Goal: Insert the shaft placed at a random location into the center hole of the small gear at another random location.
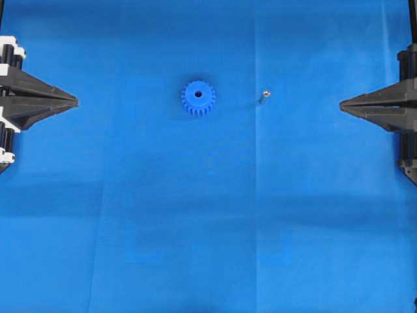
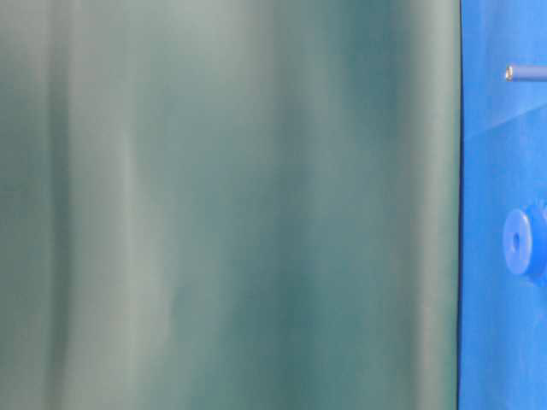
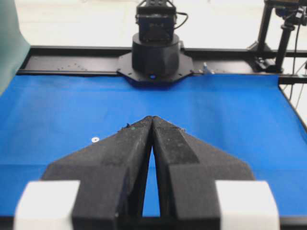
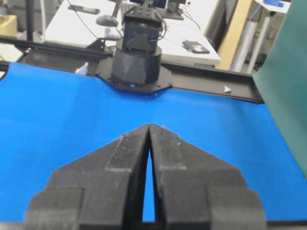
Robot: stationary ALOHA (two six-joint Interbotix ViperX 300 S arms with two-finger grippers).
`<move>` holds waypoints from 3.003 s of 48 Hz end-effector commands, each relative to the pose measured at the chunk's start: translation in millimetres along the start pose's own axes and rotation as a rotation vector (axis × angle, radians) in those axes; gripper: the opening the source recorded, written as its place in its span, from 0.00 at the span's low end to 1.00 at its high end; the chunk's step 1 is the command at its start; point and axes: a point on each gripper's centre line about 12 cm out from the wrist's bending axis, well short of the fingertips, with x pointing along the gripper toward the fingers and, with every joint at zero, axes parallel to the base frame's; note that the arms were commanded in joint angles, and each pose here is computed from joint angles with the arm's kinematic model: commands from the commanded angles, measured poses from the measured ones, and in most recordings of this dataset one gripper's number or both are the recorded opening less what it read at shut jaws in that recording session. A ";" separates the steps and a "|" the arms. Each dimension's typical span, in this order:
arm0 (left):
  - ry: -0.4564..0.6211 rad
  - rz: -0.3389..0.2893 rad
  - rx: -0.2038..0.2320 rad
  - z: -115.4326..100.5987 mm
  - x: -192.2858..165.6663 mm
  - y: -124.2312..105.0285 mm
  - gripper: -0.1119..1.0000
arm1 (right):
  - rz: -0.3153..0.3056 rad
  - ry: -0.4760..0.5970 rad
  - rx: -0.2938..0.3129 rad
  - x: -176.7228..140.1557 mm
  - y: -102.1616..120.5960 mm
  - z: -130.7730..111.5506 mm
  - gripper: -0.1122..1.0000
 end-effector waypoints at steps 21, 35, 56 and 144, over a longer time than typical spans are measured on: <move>-0.023 0.001 -0.006 7.0 0.7 0.3 0.12 | -0.063 0.030 -0.002 15.8 -13.3 14.4 0.05; -0.018 0.001 -0.006 5.1 0.3 0.3 0.12 | -0.135 0.109 0.017 36.0 -31.1 -17.5 0.36; -0.011 0.001 -0.008 2.0 -0.3 0.3 0.12 | -0.281 0.299 0.095 70.4 -66.6 -111.8 0.72; 0.015 0.002 -0.024 -5.7 -3.1 0.3 0.12 | -0.316 0.379 0.167 104.0 -72.6 -119.8 0.13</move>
